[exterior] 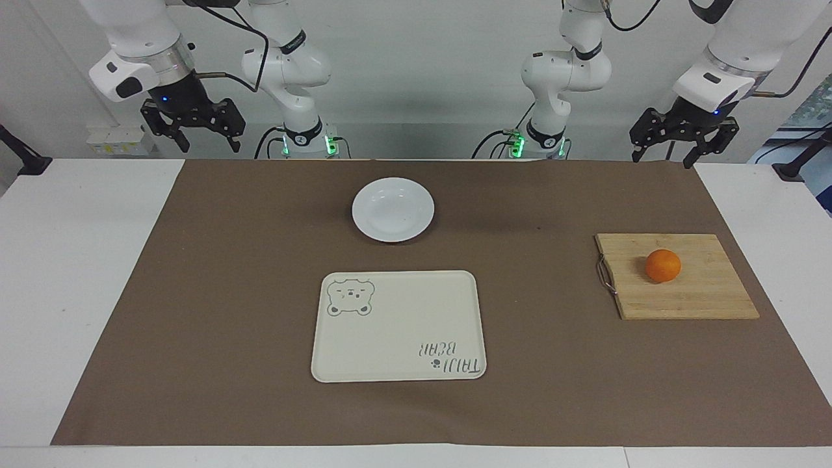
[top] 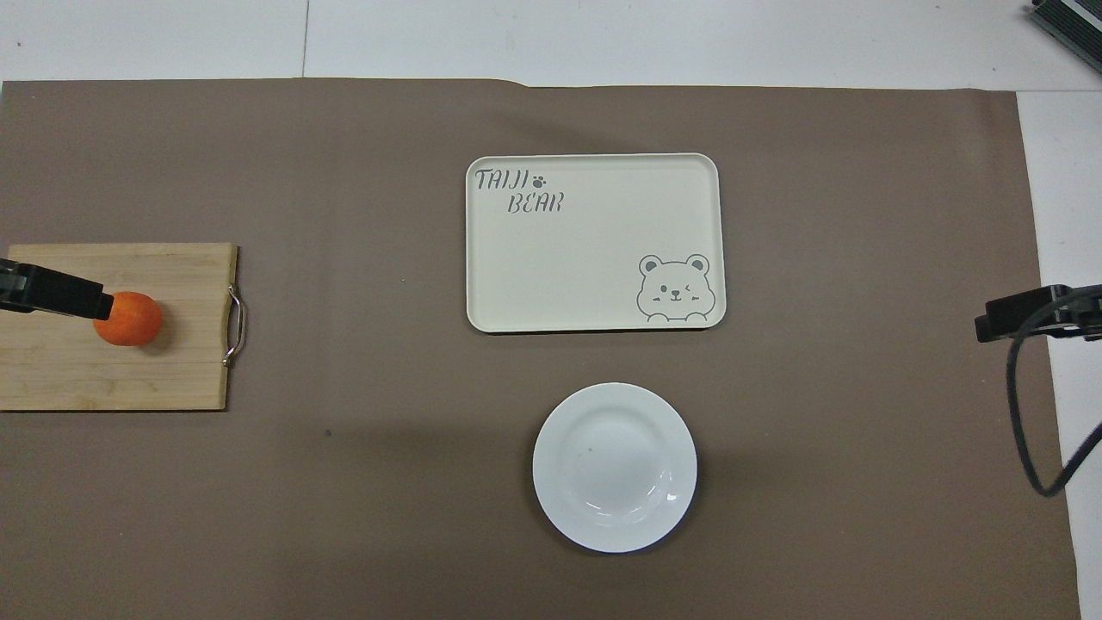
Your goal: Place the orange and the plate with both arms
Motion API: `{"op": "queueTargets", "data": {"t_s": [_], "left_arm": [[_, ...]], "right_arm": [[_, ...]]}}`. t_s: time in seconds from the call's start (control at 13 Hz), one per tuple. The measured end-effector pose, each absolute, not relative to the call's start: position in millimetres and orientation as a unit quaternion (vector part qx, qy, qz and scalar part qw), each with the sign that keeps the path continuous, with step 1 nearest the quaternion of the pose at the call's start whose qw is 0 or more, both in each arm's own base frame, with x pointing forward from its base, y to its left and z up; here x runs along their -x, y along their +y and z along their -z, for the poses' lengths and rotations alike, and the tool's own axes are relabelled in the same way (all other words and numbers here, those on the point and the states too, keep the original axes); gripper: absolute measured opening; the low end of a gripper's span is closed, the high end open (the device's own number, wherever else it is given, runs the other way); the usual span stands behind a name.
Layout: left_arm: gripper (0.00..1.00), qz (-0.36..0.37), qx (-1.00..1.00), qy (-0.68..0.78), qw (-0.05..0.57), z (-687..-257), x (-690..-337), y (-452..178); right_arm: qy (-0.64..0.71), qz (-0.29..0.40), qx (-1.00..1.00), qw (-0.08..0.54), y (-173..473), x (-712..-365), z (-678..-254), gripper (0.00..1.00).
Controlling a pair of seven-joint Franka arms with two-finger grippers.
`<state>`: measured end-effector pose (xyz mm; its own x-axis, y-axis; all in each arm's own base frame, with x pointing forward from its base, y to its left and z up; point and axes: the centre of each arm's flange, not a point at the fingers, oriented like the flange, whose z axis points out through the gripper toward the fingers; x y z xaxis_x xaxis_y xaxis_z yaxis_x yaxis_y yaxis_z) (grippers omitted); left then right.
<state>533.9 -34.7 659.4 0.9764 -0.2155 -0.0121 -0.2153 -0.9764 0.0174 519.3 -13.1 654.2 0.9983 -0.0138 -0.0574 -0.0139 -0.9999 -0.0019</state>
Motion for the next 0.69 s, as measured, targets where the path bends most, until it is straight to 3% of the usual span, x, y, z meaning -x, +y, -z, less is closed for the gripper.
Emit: {"op": "queueTargets", "data": {"t_s": [0.69], "left_arm": [[1.0,0.005,-0.994,-0.106,0.008,-659.7,-534.4,-32.6]], "right_arm": [[0.007,-0.03,1.0,0.001,-13.1,-519.3,-653.3,1.0]]}}
